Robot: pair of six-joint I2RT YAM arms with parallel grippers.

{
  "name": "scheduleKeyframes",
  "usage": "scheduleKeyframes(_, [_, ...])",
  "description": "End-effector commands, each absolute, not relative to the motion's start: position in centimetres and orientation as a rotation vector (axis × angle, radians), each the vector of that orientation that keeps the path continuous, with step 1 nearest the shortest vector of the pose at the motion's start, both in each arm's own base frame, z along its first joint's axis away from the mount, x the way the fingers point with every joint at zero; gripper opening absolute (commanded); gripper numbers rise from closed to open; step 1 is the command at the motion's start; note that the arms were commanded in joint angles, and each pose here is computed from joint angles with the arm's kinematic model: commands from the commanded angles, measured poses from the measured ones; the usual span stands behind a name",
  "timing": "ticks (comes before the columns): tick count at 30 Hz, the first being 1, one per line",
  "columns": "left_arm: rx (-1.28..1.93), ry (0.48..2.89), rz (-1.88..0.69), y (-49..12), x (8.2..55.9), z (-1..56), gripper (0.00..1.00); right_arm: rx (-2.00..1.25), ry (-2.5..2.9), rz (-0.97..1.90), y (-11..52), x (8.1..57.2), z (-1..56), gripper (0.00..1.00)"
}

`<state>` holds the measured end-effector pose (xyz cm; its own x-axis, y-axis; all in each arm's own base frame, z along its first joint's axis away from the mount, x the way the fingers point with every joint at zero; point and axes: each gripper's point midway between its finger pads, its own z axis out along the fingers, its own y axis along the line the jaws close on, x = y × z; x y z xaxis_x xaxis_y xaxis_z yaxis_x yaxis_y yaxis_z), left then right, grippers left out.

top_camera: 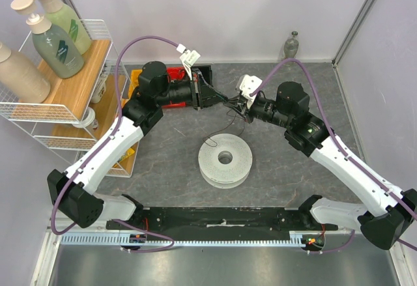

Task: Wrap the cables

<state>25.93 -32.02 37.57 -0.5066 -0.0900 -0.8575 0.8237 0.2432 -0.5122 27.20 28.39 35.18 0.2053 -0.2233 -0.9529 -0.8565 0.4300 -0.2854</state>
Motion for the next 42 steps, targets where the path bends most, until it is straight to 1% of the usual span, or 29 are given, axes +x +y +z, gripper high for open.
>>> scheduleKeyframes(1, [0.689, 1.647, -1.407, -32.4, 25.7, 39.2, 0.02, -1.045, 1.237, 0.579, 28.5, 27.1, 38.6, 0.0])
scheduleKeyframes(3, [0.685, 1.642, -1.414, -32.4, 25.6, 39.4, 0.02, -1.043, 1.244, 0.579, 28.4, 27.2, 38.5, 0.0])
scheduleKeyframes(5, [0.683, 1.627, -1.411, -32.3, 25.7, 39.7, 0.02, -1.039, 1.259, 0.575, 28.3, 27.2, 38.2, 0.19])
scheduleKeyframes(6, [0.68, 1.619, -1.41, -32.2, 25.6, 40.0, 0.02, -1.036, 1.265, 0.571, 28.2, 27.2, 38.1, 0.27])
scheduleKeyframes(9, [0.663, 1.624, -1.422, -32.0, 25.8, 40.3, 0.02, -1.012, 1.275, 0.539, 27.4, 27.4, 38.0, 0.46])
scheduleKeyframes(11, [0.642, 1.599, -1.439, -31.6, 26.1, 41.1, 0.02, -1.007, 1.268, 0.527, 27.0, 27.2, 38.1, 0.45])
scheduleKeyframes(14, [0.627, 1.59, -1.472, -31.3, 26.3, 41.5, 0.02, -1.013, 1.24, 0.528, 26.4, 26.6, 38.5, 0.38])
scheduleKeyframes(17, [0.649, 1.558, -1.521, -31.2, 26.0, 41.9, 0.02, -1.022, 1.227, 0.538, 25.9, 26.0, 38.6, 0.38])
scheduleKeyframes(19, [0.668, 1.549, -1.556, -31.1, 25.5, 42.0, 0.02, -1.028, 1.214, 0.554, 25.8, 25.7, 38.8, 0.42])
scheduleKeyframes(22, [0.681, 1.533, -1.578, -31.1, 25.2, 42.1, 0.02, -1.042, 1.203, 0.575, 26.0, 25.4, 39.0, 0.54])
scheduleKeyframes(25, [0.689, 1.534, -1.585, -31.2, 25.1, 42.0, 0.01, -1.046, 1.196, 0.589, 26.3, 25.6, 39.3, 0.56])
scheduleKeyframes(27, [0.686, 1.533, -1.583, -31.1, 25.0, 42.0, 0.02, -1.044, 1.185, 0.605, 26.6, 25.6, 39.7, 0.56])
scheduleKeyframes(32, [0.693, 1.542, -1.574, -31.2, 25.1, 41.7, 0.01, -1.057, 1.151, 0.653, 27.4, 25.3, 40.8, 0.49])
scheduleKeyframes(42, [0.714, 1.555, -1.524, -31.1, 25.4, 40.8, 0.02, -1.045, 1.161, 0.657, 27.4, 25.3, 40.9, 0.48])
